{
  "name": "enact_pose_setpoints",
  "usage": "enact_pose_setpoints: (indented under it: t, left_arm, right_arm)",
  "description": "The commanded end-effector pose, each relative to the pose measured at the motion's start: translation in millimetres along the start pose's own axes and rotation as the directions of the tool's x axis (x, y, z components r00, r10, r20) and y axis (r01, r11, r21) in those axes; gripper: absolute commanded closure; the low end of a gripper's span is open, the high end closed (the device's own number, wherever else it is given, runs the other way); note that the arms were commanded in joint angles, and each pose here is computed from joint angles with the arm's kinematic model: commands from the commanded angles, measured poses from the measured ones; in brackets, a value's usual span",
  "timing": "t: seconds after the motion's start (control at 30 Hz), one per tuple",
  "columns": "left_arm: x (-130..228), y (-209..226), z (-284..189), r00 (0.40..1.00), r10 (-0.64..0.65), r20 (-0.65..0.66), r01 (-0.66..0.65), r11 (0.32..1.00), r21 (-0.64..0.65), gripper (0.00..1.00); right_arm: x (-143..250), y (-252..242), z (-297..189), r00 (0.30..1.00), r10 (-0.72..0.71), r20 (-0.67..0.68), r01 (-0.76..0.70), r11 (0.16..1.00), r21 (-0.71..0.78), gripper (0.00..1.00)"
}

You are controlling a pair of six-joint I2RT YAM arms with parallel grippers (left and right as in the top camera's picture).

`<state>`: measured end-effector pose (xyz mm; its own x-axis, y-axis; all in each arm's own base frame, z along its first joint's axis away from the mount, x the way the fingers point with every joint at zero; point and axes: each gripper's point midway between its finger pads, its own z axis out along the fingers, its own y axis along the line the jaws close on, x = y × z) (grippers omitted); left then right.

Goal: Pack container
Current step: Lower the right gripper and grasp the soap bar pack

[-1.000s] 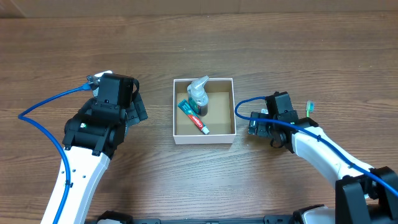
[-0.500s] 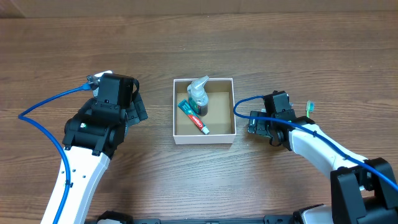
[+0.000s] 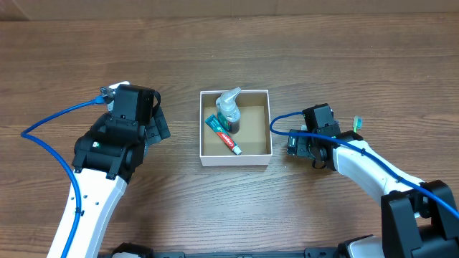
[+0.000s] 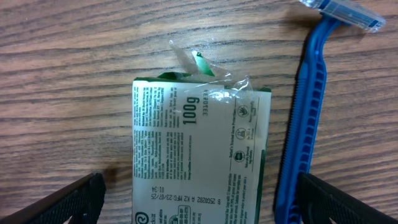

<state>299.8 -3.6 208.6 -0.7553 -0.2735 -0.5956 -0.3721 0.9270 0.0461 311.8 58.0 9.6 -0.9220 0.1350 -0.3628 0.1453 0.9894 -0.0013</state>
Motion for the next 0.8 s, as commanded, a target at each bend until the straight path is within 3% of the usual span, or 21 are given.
enact_pose_setpoints:
  t: [0.0,0.23,0.77]
  left_arm:
    - [-6.9,2.4,-2.2,1.000,0.013,0.020,-0.013,1.000,-0.013,0.00]
    - [-6.9,2.4,-2.2,1.000,0.013,0.020,-0.013,1.000,-0.013,0.00]
    - [-6.9,2.4,-2.2,1.000,0.013,0.020,-0.013,1.000,-0.013,0.00]
  right_arm:
    - [-8.4,5.1,-3.1,0.999,-0.028,0.028,0.028,1.000,0.002,0.00]
    - [-11.1,-6.1,-4.5,0.998,-0.022,0.053,0.018,0.997,0.081,0.00]
    - [-11.1,23.9,-16.6,0.989,-0.115,0.096,0.113,0.993,0.029,0.00]
